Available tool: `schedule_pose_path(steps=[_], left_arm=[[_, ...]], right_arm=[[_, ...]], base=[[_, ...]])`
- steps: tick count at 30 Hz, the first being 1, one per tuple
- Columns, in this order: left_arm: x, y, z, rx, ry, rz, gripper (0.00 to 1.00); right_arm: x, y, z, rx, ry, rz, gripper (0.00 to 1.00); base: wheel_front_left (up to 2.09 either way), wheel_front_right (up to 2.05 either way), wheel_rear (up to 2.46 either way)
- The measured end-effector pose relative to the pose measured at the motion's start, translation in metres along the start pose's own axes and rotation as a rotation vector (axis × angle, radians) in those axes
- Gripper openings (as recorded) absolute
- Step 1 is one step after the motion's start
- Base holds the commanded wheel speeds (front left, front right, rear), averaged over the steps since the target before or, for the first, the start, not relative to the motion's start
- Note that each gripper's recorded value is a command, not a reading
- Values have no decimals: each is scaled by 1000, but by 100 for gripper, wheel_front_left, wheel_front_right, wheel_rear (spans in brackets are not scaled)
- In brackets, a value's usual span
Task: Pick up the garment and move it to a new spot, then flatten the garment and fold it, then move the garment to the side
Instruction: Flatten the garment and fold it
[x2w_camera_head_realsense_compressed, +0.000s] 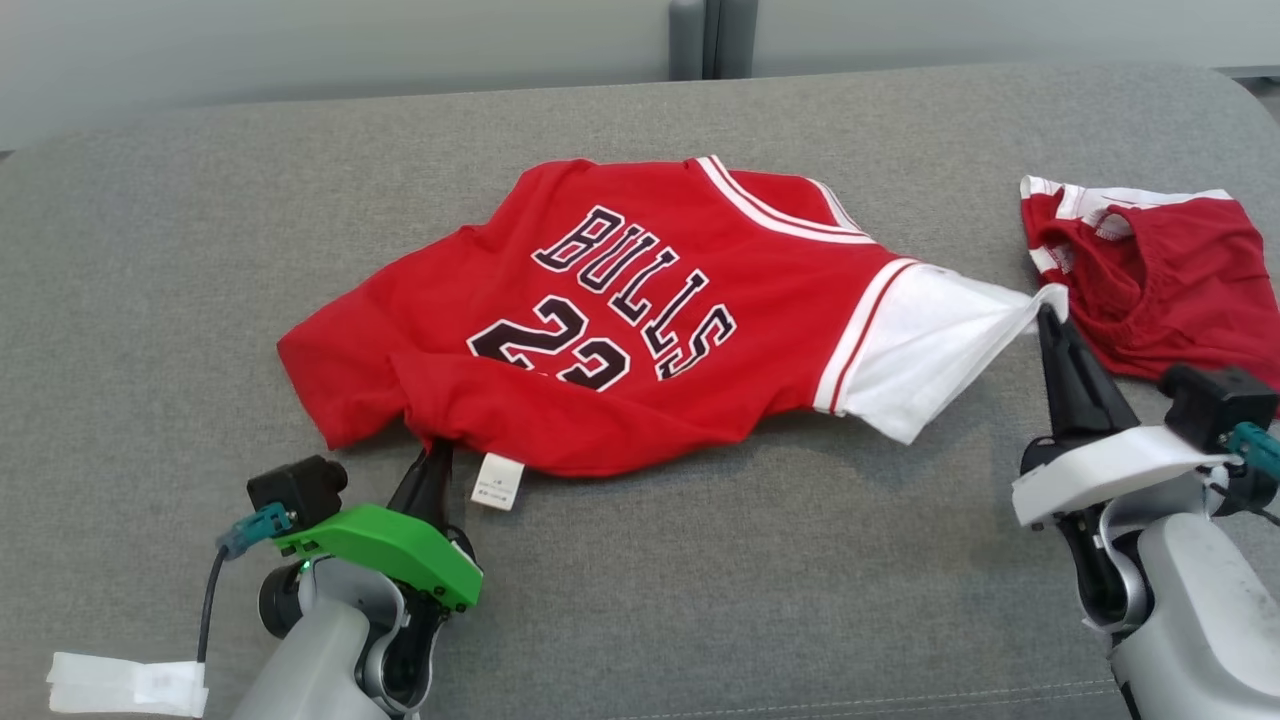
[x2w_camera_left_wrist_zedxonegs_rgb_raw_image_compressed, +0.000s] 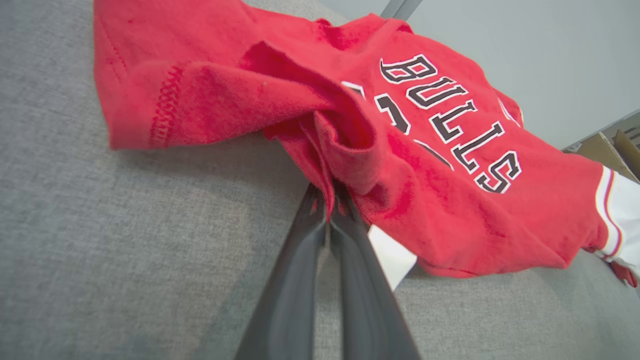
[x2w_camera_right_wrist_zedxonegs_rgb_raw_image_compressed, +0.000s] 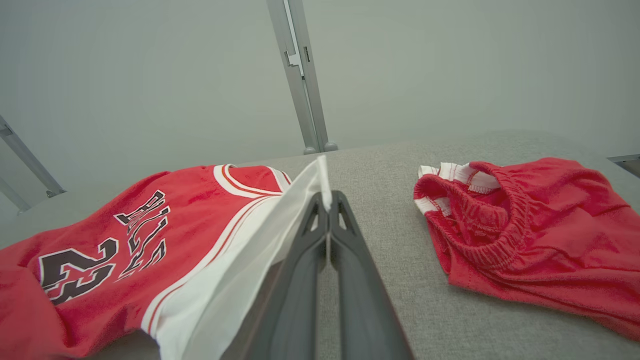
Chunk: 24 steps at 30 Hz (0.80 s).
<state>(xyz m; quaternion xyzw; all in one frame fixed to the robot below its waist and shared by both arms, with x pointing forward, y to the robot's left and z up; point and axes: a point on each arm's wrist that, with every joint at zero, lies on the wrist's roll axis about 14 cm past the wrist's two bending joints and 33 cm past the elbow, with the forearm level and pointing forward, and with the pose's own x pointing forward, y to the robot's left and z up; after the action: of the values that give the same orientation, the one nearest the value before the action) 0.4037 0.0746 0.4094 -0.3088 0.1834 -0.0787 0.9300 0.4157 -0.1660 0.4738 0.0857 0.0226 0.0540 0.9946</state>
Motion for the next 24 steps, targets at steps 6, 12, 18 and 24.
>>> schedule_pose_path(steps=[6, 12, 18, 24], left_arm=[[-6, -15, 43, -31, -141, -74, 0], [-22, -20, 104, 2, -316, -122, 0], [-46, -28, 151, 32, -456, -160, 0], [-60, -29, 155, 22, -488, -153, 0]], right_arm=[[9, -10, 46, -24, -137, -18, 0], [10, -11, 83, -60, -242, -16, 0], [7, -3, 110, -68, -321, 7, 0], [2, 3, 122, -75, -358, 29, 0]], base=[[0, 0, 0], [0, 0, 0], [0, 0, 0], [0, 0, 0]])
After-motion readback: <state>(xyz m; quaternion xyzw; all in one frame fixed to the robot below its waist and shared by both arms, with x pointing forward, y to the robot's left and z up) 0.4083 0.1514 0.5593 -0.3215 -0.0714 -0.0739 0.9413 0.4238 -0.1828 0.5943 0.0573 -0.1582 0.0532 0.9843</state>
